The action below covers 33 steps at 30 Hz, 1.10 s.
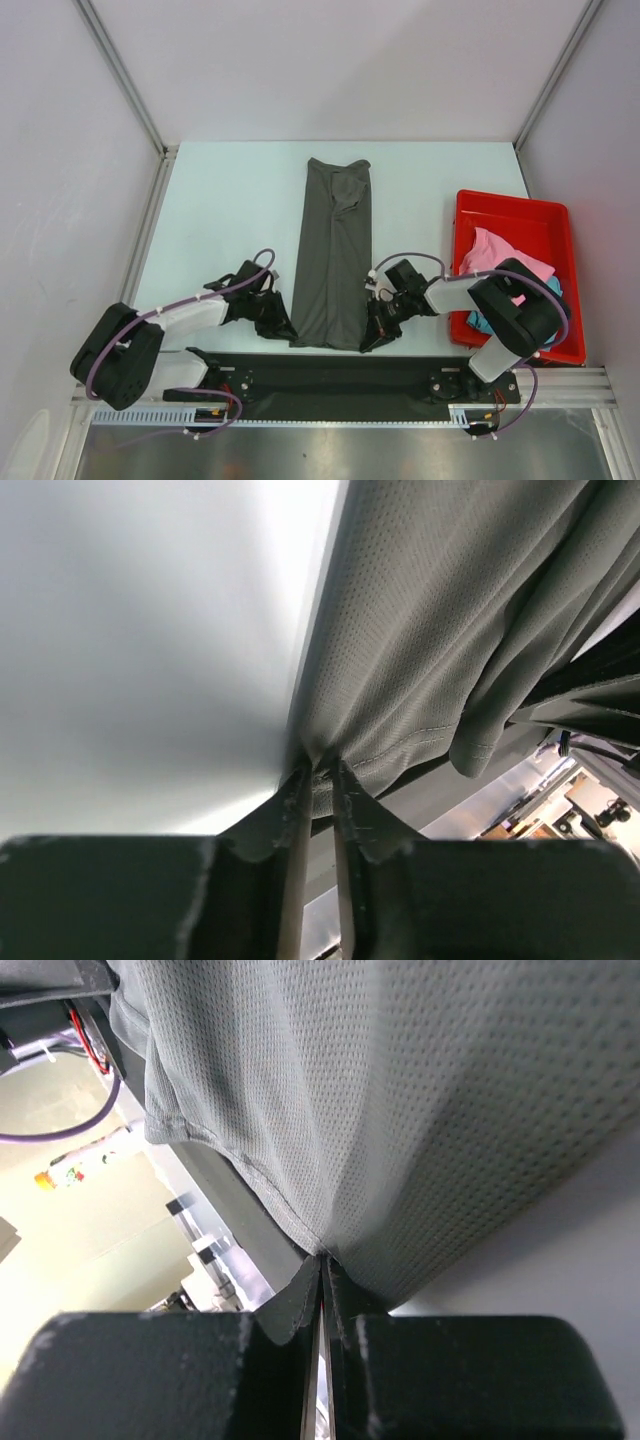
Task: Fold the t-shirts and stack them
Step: Fold the tshirt
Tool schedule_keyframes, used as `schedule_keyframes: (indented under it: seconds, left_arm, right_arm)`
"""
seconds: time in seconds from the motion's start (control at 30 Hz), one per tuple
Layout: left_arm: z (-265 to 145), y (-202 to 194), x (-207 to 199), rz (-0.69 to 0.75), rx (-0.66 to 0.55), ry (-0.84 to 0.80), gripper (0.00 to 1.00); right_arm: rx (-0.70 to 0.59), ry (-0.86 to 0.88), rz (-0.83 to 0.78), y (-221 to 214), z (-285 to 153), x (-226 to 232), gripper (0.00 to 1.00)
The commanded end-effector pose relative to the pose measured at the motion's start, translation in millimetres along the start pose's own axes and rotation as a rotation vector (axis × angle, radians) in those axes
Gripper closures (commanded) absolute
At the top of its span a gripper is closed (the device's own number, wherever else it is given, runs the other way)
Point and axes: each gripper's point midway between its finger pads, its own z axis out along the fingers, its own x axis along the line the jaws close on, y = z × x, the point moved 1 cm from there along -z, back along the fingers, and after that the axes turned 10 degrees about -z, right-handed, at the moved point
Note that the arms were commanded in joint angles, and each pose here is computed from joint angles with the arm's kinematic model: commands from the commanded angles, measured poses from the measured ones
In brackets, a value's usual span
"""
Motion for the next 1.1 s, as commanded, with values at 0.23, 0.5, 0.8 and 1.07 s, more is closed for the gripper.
schedule_keyframes:
  seconds: [0.23,0.5,0.8,1.07]
  left_arm:
    - [-38,10,3,0.076,-0.195,0.075,0.59]
    - [-22,7,5,0.023,-0.138,0.068,0.41]
    - [14,9,28,0.007,-0.077,0.12,0.53]
    - [11,8,38,-0.003,-0.077,0.179,0.59]
  right_arm:
    - [-0.102,-0.193,0.004,3,-43,-8,0.52]
    - [-0.22,-0.256,0.137,11,-50,-19,0.31]
    - [-0.231,-0.26,0.172,13,-28,-24,0.47]
    - [-0.236,-0.251,0.215,10,-20,-27,0.52]
